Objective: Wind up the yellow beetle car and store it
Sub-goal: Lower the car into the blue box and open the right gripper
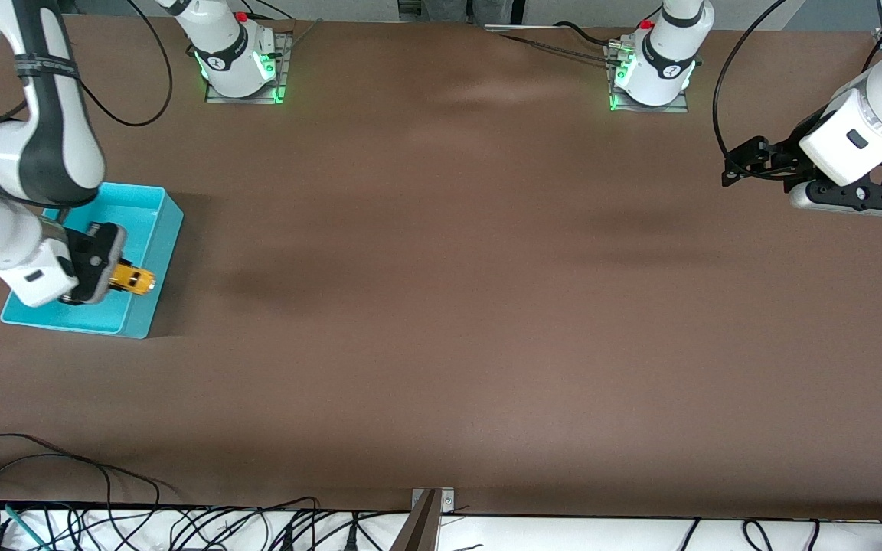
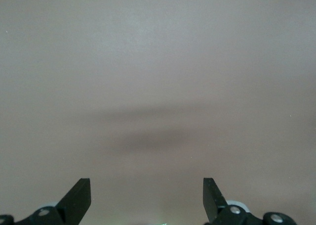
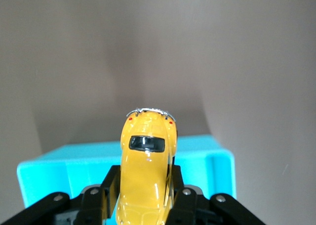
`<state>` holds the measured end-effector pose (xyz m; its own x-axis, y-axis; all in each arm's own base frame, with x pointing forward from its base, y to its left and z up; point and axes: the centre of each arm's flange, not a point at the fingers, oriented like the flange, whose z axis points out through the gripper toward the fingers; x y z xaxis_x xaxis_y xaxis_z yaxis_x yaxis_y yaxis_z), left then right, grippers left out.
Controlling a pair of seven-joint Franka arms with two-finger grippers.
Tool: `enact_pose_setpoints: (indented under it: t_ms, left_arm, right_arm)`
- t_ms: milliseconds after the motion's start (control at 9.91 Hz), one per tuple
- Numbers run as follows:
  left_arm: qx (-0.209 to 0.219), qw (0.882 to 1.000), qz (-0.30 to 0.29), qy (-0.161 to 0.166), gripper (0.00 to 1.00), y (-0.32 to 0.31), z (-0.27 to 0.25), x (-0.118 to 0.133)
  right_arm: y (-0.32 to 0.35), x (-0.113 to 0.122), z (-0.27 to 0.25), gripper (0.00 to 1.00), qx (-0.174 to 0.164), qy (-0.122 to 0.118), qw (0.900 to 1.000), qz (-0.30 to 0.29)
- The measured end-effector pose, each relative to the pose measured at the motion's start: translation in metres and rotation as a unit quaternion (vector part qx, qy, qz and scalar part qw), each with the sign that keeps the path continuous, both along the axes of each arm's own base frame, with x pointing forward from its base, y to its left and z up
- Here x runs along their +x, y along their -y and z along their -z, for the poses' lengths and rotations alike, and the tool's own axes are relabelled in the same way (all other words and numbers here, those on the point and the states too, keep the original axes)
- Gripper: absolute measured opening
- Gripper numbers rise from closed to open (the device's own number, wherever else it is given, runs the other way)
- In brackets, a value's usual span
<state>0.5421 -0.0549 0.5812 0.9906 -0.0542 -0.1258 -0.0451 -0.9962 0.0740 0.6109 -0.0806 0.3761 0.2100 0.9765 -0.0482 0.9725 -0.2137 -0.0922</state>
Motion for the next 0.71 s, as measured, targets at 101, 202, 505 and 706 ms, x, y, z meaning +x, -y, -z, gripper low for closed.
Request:
enact_pose_setpoints:
  t_ms: [101, 202, 505, 706]
  left_arm:
    - [0.000, 1.000, -0.001, 0.000, 1.00, -0.001, 0.000, 0.001]
    - [0.002, 1.000, -0.002, 0.003, 1.00, -0.003, -0.002, 0.003]
    - [0.006, 1.000, -0.003, 0.005, 1.00, -0.006, -0.002, 0.009]
    - [0.006, 1.000, -0.003, 0.004, 1.00, -0.006, -0.001, 0.010]
  right_arm:
    - [0.028, -0.011, 0.015, 0.45, -0.003, -0.005, 1.000, -0.002]
    - [0.050, -0.022, 0.036, 0.45, -0.007, 0.002, 1.000, -0.009]
    - [0.094, -0.066, 0.099, 0.45, -0.023, 0.027, 0.999, -0.029]
    - [0.104, -0.089, 0.126, 0.45, -0.024, 0.024, 0.999, -0.029]
